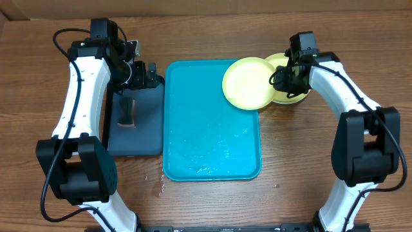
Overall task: Clean dirty plates on tray and stack at the side
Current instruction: 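Lower the plate onto the stack and open the right gripper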
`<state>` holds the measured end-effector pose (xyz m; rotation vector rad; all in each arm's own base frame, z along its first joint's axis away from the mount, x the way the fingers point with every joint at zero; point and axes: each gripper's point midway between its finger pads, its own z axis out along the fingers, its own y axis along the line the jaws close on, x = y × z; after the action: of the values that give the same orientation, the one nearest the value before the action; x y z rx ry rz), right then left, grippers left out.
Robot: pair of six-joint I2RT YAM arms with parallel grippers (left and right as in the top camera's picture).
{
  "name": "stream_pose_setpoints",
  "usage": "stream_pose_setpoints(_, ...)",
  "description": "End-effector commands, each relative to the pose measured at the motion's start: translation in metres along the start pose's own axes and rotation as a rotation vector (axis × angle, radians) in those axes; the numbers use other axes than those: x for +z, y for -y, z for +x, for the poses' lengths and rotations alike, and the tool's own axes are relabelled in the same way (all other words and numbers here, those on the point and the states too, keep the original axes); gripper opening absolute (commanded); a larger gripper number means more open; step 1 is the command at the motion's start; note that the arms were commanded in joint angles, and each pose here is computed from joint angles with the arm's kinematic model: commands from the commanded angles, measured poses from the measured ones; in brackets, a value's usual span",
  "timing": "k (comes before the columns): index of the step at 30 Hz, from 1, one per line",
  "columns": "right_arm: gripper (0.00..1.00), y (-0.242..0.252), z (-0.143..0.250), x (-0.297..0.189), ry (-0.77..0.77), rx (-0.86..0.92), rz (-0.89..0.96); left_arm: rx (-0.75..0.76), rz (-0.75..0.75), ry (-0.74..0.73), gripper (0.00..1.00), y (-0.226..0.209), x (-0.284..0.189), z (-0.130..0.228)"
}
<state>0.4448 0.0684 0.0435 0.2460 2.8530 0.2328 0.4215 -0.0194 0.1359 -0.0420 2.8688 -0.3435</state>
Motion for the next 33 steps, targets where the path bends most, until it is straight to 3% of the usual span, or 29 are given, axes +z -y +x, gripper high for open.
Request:
stream_pose_setpoints(1,0.11,-0.001,0.008,0.014,-0.037,-0.004,-0.006,0.016,0.015,0.032,1.00,0.005,-0.011,-0.006)
stream_pose_setpoints(3,0.04,-0.001,0.009,0.015,-0.041,-0.003,-0.005,0.016,0.015,0.032,1.00,0.005,-0.011,-0.006)
stream_pose_setpoints(9,0.04,-0.004,0.001,0.005,-0.011,-0.007,-0.014,0.016,0.015,0.032,1.00,0.005,-0.011,-0.006)
stream_pose_setpoints(15,0.04,-0.008,-0.033,-0.042,0.123,0.011,-0.047,0.016,0.015,0.032,1.00,0.005,-0.011,-0.006)
stream_pose_setpoints(24,0.04,0.049,-0.054,-0.060,0.191,0.206,0.023,0.016,0.015,0.032,1.00,0.005,-0.011,-0.006)
stream_pose_setpoints(33,0.04,0.083,-0.051,-0.055,0.190,0.272,0.064,0.016,0.015,0.032,1.00,0.005,-0.011,-0.006)
